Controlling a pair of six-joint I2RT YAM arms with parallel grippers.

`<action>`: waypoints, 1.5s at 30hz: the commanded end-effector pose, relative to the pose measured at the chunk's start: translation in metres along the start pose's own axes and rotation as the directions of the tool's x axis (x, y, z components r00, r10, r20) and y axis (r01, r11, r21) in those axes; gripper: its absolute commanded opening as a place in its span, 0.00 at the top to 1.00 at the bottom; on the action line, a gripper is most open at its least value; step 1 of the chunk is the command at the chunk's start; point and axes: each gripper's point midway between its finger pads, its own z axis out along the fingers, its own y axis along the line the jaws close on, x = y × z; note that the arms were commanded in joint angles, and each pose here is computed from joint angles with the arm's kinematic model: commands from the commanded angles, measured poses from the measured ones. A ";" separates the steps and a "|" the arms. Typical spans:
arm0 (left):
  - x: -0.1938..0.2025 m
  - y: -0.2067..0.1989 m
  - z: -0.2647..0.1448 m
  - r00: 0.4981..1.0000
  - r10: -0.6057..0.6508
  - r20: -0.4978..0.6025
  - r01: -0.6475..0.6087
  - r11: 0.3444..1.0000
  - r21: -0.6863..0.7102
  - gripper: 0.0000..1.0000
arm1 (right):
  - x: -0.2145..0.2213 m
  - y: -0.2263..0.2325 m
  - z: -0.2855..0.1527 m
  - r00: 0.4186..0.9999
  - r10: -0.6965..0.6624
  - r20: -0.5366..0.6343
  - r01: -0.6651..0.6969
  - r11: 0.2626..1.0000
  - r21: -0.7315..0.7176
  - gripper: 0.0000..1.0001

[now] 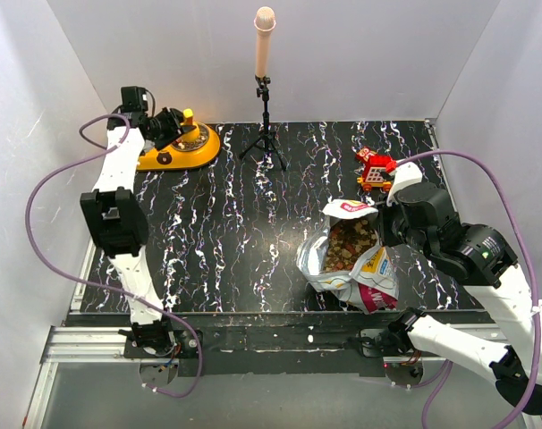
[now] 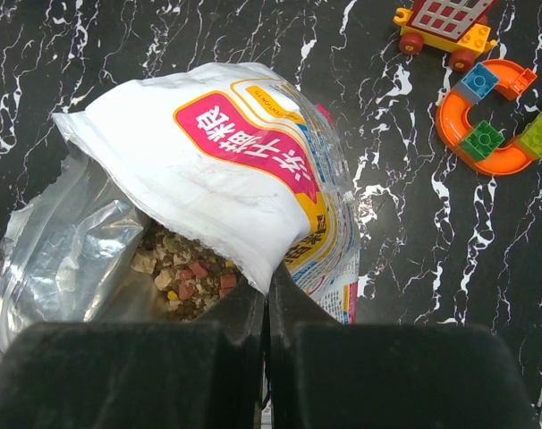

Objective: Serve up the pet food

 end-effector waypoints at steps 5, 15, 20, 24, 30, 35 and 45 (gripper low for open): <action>0.065 0.065 -0.110 0.890 0.437 -0.133 -0.431 0.900 0.067 1.00 | -0.042 0.012 -0.008 0.984 0.090 0.151 -0.081 0.995 -0.064 0.99; 0.130 0.264 -0.224 0.285 0.866 -0.410 -0.875 0.410 0.258 1.00 | -0.050 0.021 -0.004 0.991 0.047 0.124 -0.037 0.996 -0.084 0.99; 0.141 0.328 -0.276 0.109 0.831 -0.546 -0.876 0.339 0.342 1.00 | -0.061 0.028 0.009 0.992 0.000 0.122 0.011 0.996 -0.088 0.99; 0.150 0.346 -0.317 0.039 0.803 -0.595 -0.823 0.364 0.436 1.00 | -0.067 0.055 0.023 0.994 0.020 0.104 0.001 0.981 -0.196 0.99; 0.153 0.366 -0.349 0.004 0.728 -0.685 -0.780 0.432 0.454 1.00 | -0.089 0.080 0.036 0.993 0.033 0.112 -0.003 0.965 -0.261 0.99; 0.159 0.373 -0.332 0.003 0.675 -0.738 -0.805 0.440 0.398 1.00 | -0.106 0.088 0.032 0.990 0.018 0.140 0.021 0.962 -0.273 0.99; 0.183 0.358 -0.225 0.212 0.551 -0.807 -0.800 0.572 0.180 1.00 | -0.101 0.087 0.021 0.985 0.014 0.171 0.036 0.956 -0.290 0.99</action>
